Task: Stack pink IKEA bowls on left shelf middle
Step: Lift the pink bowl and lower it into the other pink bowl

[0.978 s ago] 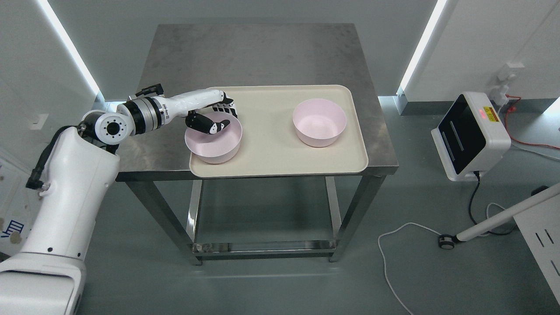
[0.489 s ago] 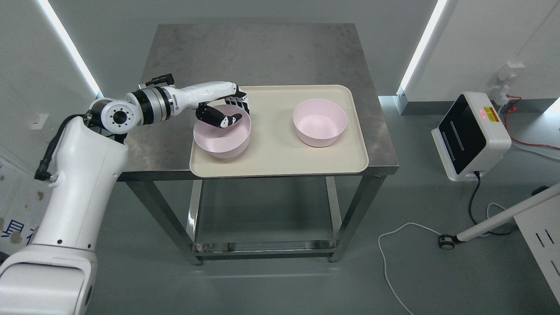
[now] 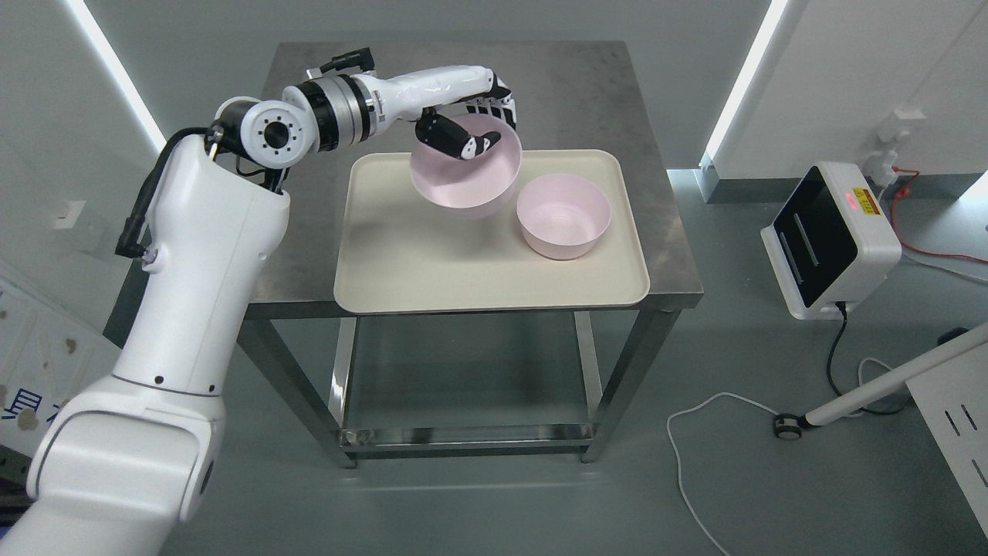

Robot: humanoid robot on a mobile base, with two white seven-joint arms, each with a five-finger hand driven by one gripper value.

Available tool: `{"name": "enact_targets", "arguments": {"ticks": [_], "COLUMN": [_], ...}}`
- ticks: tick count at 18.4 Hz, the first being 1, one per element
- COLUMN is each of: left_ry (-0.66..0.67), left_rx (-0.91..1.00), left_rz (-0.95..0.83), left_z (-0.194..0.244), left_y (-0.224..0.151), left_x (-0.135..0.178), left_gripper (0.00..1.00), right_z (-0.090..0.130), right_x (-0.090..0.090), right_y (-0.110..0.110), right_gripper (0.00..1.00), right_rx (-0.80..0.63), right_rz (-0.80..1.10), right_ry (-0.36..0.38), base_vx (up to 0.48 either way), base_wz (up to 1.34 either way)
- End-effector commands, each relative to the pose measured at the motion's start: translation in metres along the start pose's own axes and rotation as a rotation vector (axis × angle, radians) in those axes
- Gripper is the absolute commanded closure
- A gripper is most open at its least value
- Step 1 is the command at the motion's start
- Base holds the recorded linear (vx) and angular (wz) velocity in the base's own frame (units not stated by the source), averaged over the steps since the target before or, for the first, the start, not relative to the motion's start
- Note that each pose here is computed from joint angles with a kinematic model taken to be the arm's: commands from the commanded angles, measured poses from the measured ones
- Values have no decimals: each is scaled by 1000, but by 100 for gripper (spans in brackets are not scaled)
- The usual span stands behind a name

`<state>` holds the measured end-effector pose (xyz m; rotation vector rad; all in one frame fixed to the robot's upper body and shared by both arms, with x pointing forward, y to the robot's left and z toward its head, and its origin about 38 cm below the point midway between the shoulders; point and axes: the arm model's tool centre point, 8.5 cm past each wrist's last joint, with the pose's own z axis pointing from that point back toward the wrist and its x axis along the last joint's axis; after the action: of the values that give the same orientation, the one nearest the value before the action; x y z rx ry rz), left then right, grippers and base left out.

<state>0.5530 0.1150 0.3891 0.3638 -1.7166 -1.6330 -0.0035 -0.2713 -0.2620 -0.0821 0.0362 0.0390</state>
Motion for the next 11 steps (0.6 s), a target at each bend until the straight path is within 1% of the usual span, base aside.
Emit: {"name": "enact_targets", "arguments": {"ticks": [1, 3, 5, 7, 11], "left_ry": [-137, -146, -148, -109, -49], "left_rx": [-101, -98, -146, -185, -200], "left_rz": [-119, -106, -134, -140, -145], "left_z": [-75, -82, -87, -90, -91], "left_y": [-57, -72, -92, -104, -110], "left_x": [96, 103, 106, 93, 74], "left_gripper": [99, 99, 98, 98, 98], "right_z": [-1, -1, -1, -1, -1], "right_x": [-8, -8, -8, -8, -8], "right_y": [-11, -11, -11, -11, -11], "right_gripper": [0, 0, 0, 0, 0], "right_rx": [-16, -16, -16, -16, -16], "right_rz": [-51, -53, -51, -51, -51], "right_ry": [-5, -5, -4, -4, -4], "base_vx": [0, 0, 0, 0, 0], "base_wz": [0, 0, 0, 0, 0]}}
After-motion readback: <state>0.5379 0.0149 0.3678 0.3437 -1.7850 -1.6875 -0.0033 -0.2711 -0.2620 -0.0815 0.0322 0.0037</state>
